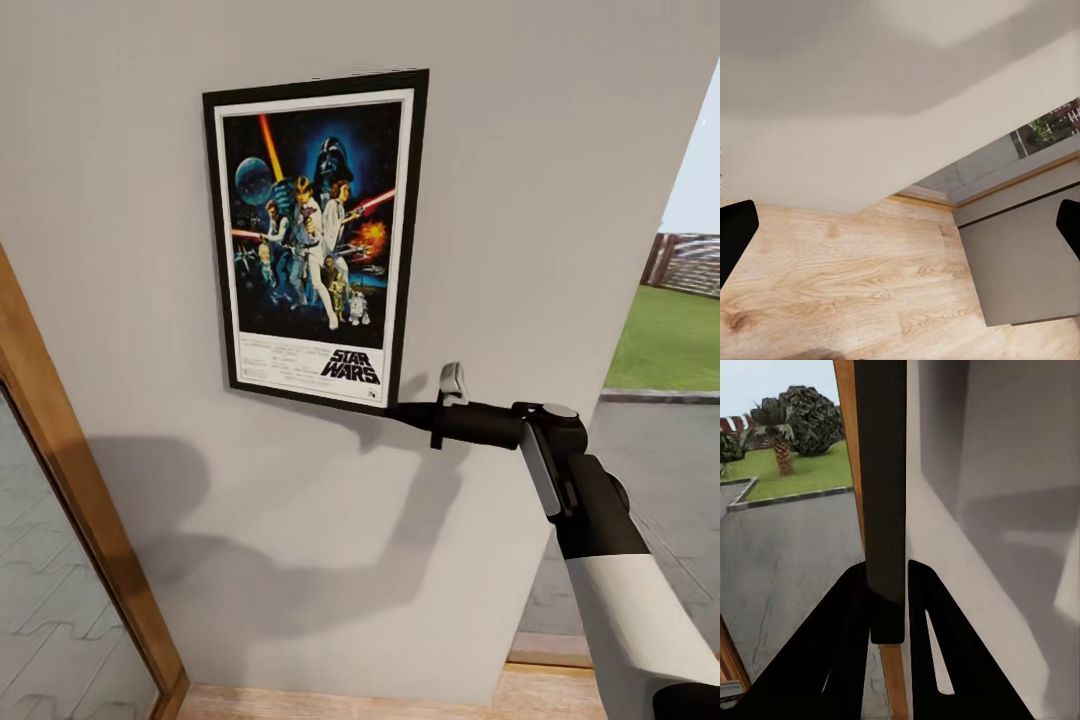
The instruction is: Pick up the poster from the kitchen countertop and hang it on one of the wall nails in the kitchen.
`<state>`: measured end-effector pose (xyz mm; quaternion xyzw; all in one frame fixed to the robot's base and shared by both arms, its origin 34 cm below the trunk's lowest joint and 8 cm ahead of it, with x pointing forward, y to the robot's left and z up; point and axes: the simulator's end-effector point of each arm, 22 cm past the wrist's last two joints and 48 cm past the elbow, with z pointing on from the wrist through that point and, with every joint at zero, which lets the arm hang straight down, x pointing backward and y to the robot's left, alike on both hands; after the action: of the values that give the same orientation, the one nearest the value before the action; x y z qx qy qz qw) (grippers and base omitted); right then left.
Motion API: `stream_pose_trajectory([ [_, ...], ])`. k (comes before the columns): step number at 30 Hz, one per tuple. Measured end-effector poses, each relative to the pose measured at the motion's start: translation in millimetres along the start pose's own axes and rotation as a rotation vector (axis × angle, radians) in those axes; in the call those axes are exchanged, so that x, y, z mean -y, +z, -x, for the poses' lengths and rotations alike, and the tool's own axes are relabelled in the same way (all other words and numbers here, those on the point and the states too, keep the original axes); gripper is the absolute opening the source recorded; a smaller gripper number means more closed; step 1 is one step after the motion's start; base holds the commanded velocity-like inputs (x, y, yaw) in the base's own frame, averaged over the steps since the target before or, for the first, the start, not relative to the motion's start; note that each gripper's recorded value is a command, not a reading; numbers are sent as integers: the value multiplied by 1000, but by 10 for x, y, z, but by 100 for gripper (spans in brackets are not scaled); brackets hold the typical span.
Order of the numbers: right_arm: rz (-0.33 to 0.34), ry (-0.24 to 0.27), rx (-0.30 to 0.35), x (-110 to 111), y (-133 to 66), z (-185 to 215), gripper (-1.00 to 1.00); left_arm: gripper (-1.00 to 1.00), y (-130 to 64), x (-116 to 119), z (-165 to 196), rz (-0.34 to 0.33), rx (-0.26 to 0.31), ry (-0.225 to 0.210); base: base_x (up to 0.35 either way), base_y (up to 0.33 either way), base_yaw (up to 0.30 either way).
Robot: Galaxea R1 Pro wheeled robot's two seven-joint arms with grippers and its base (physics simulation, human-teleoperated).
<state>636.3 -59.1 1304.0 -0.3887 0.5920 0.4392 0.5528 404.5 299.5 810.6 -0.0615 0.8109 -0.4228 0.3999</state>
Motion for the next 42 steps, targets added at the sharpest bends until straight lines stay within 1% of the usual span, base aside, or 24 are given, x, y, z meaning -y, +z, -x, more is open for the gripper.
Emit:
stream_pose_trajectory([
  [12,-2,3,-6,9,2,-23,-100,100,-9,-7,4,2,-1,1,0,0,0],
  [16,-2,3,-7,8,1,-23,-100,100,-11,-6,4,1,-1,1,101,0,0],
  [17,214,28,-4,-566,78,19,-100,100,-9,-9,3,2,-2,1,136,0,0],
  [18,315,-194,5,-912,195,516,-100,100,-13,-4,5,1,0,2,87,0,0],
  [19,284,-183,19,-559,-4,691,-100,100,4,-22,2,3,-4,-1,70,0,0],
  [20,288,-169,-13,-606,132,272,-100,100,6,-24,4,4,-4,-1,56,0,0],
  [21,297,-157,-38,-722,203,-111,-100,100,-10,-8,4,2,-1,1,36,0,0],
  [22,295,-169,-28,-688,175,47,-100,100,-9,-10,4,2,-1,1,29,0,0],
  [23,287,-180,5,-608,72,474,-100,100,-6,-14,3,3,-2,0,12,0,0],
  [24,287,-181,8,-603,64,524,-100,100,-5,-14,3,3,-2,0,9,0,0],
  [25,290,-167,-18,-653,147,168,100,100,-6,-12,3,3,-2,0,7,0,0],
  [26,17,-6,-17,-38,36,-40,100,100,-9,-9,3,2,-1,1,5,0,0],
  [27,-1,3,-7,8,3,-24,100,100,-10,-8,4,2,-1,1,3,0,0],
  [42,2,5,-1,-2,2,-16,100,100,-9,-10,5,3,-1,1,0,0,0],
])
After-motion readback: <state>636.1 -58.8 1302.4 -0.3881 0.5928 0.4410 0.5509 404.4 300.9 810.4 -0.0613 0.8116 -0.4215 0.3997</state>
